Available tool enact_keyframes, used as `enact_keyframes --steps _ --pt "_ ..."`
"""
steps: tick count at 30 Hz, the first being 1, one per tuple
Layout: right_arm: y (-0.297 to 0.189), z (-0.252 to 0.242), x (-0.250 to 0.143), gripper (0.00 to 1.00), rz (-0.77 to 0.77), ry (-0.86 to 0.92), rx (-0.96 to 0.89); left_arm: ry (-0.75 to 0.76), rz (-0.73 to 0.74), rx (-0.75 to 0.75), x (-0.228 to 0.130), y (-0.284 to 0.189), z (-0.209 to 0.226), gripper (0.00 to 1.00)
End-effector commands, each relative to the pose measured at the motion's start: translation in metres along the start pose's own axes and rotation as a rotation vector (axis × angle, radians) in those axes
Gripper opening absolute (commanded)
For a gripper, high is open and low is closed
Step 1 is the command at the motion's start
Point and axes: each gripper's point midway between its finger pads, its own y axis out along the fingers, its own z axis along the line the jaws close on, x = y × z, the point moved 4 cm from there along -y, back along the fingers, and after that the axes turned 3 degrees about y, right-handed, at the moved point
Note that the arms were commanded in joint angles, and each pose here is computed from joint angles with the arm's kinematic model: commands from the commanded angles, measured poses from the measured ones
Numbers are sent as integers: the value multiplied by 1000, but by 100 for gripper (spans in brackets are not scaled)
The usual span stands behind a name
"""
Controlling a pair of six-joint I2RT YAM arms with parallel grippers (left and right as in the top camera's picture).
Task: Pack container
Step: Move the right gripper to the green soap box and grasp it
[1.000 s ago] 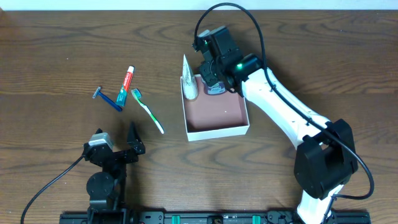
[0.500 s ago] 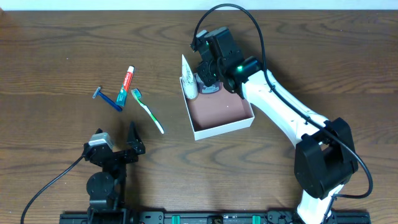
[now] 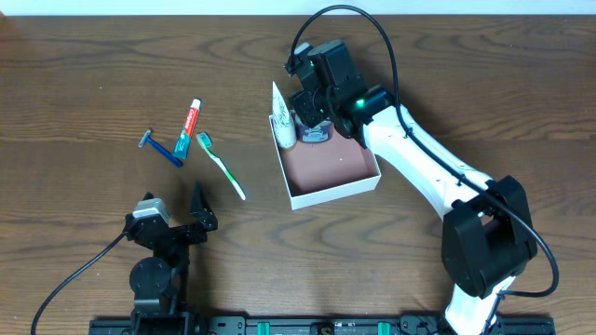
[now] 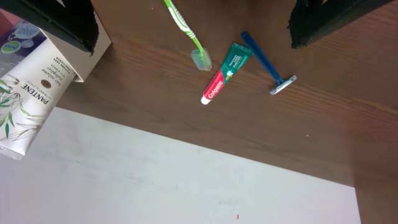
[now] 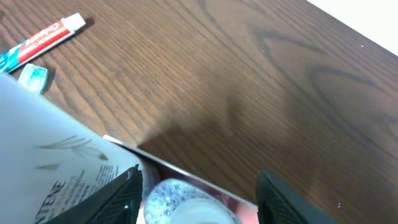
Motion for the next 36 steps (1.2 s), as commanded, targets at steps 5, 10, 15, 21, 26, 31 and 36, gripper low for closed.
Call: enact_keyframes --steps 5,10,15,21,26,31,36 --pt "-101 -14 51 62 -193 57 -27 26 55 20 -16 1 5 98" --pt "-146 -68 23 61 -105 235 -123 26 55 20 -16 1 5 98" --pt "-148 -114 -42 62 135 438 -199 26 55 20 -16 1 5 98" --pt "-122 -119 -114 63 356 582 -202 26 55 20 -16 1 5 98" --pt "-106 -107 -150 63 435 639 -181 26 55 20 -16 1 5 98" --pt "-100 -100 -166 63 476 653 -168 26 55 20 -16 1 5 98" --pt "-93 -86 -169 63 482 637 -118 26 55 20 -16 1 5 98"
